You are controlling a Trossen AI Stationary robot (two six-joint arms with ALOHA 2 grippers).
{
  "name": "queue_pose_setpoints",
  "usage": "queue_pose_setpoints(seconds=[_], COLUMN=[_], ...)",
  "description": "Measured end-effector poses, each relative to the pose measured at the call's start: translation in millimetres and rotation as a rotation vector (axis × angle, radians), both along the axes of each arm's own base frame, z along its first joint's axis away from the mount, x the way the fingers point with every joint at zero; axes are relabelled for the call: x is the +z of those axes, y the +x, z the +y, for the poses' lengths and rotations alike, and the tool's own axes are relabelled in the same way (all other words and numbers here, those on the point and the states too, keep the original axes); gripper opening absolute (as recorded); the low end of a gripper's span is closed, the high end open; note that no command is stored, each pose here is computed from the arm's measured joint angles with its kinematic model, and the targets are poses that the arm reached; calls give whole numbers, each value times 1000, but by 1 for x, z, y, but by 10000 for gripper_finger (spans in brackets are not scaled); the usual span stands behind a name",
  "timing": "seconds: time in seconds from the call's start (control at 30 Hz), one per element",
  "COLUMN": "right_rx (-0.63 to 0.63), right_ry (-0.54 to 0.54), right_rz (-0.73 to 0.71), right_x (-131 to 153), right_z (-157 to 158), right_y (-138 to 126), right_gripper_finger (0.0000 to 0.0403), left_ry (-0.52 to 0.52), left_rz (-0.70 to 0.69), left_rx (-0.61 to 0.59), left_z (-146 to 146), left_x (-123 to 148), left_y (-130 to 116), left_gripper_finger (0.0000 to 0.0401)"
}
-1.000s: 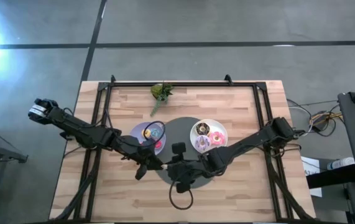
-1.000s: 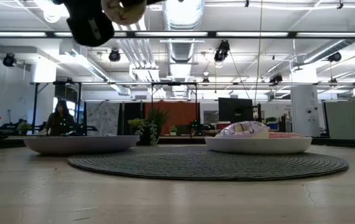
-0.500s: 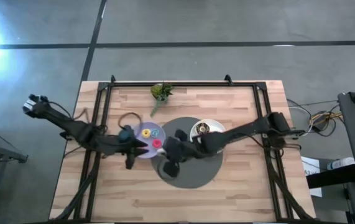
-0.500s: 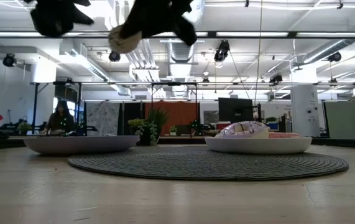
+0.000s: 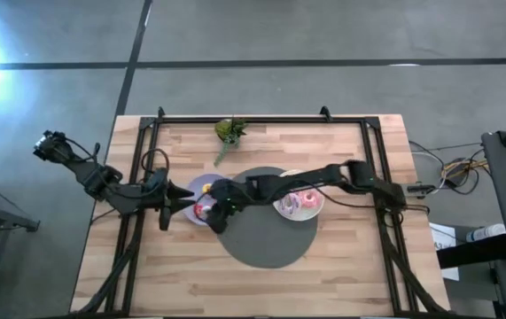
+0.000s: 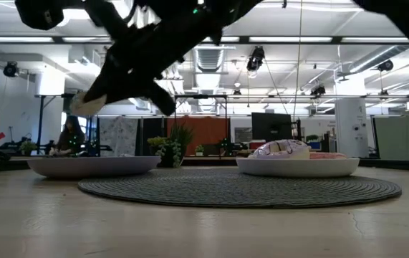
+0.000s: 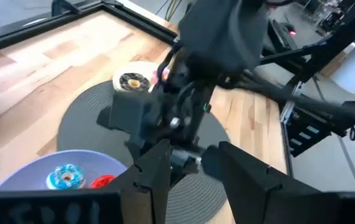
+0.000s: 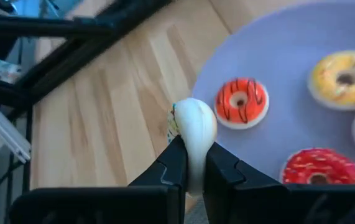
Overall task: Pick & Place donuts
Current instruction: Put the small white donut on the purple plate
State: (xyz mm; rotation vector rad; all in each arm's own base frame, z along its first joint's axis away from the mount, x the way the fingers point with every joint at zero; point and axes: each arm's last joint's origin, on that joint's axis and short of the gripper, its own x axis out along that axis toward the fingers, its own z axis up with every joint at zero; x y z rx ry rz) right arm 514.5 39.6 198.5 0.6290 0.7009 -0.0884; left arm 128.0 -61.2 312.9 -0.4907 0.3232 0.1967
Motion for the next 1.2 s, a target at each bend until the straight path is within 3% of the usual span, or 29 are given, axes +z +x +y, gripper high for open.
queue_pose_setpoints(seconds=[0.23,0.4,0.53,0.73,1.2], right_rx=[-24,-2,6,0,80], right_ry=[53,19,83,81,-188], right_rz=[162,218,249,295,270], right_x=[-29,-25,-30,-45,-41], right_z=[-11,-15,-23,-26,-23], right_y=[26,27,25,20,20], right_gripper_finger=[23,23,26,61,150], left_ry=[18,32,55,76,69], left_rz=[15,29,30,28,168], left_rx=[15,23,36,39,86], left_z=[6,9,11,13,20], left_x=[-1,-2,-2,-1,-15], left_y=[-9,-13,-16,-17,-29], left_gripper_finger=[111,111,111,112,112])
